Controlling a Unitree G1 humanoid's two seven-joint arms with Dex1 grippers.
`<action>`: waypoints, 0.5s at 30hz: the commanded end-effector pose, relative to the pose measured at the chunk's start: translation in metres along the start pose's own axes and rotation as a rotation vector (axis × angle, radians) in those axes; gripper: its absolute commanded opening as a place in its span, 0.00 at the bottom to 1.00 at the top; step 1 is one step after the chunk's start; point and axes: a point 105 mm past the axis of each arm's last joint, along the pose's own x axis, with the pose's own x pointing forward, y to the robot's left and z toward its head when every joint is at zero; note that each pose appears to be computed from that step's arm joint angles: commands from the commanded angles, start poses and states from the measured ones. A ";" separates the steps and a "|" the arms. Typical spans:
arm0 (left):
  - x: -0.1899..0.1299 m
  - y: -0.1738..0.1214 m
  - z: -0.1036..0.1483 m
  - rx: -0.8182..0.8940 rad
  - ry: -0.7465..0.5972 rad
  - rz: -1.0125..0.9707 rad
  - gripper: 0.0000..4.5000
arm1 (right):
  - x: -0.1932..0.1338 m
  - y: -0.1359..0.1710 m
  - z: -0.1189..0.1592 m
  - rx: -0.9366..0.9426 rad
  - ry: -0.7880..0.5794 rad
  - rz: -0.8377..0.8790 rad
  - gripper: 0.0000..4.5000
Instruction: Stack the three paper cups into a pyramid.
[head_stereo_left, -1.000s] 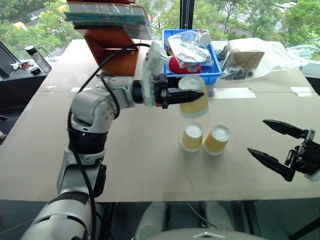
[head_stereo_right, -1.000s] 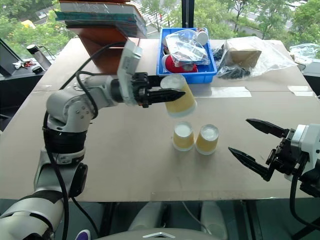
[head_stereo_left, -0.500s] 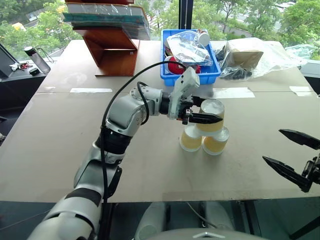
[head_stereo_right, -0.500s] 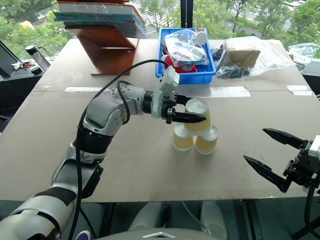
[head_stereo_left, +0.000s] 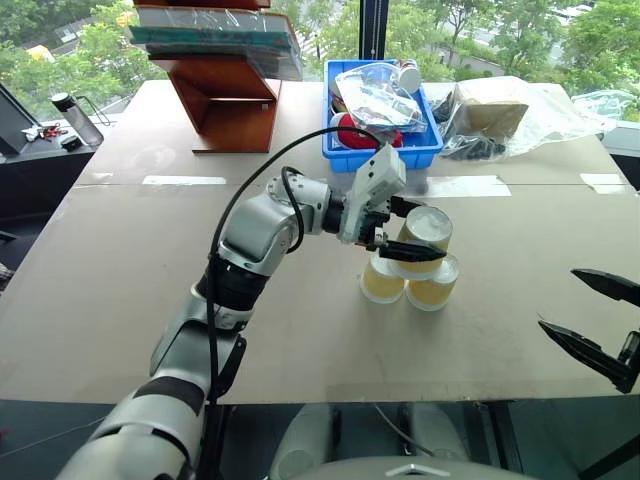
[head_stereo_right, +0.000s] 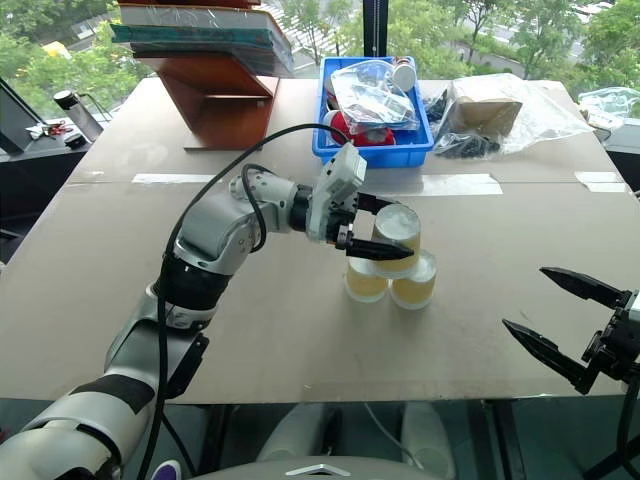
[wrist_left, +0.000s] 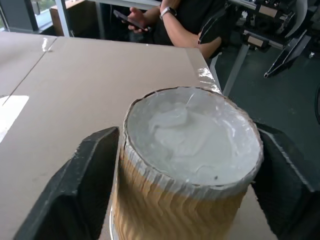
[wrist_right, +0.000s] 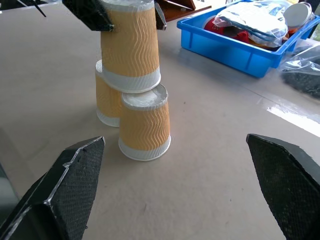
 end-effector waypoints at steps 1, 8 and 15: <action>-0.005 -0.004 0.014 0.045 -0.023 -0.011 0.98 | 0.002 0.001 0.005 -0.030 -0.028 0.002 1.00; -0.037 -0.009 0.033 0.044 -0.061 0.047 0.98 | 0.009 -0.002 0.004 -0.030 -0.043 0.019 1.00; -0.089 -0.011 0.024 0.076 -0.053 0.255 0.98 | 0.019 -0.019 -0.003 0.007 -0.075 0.036 1.00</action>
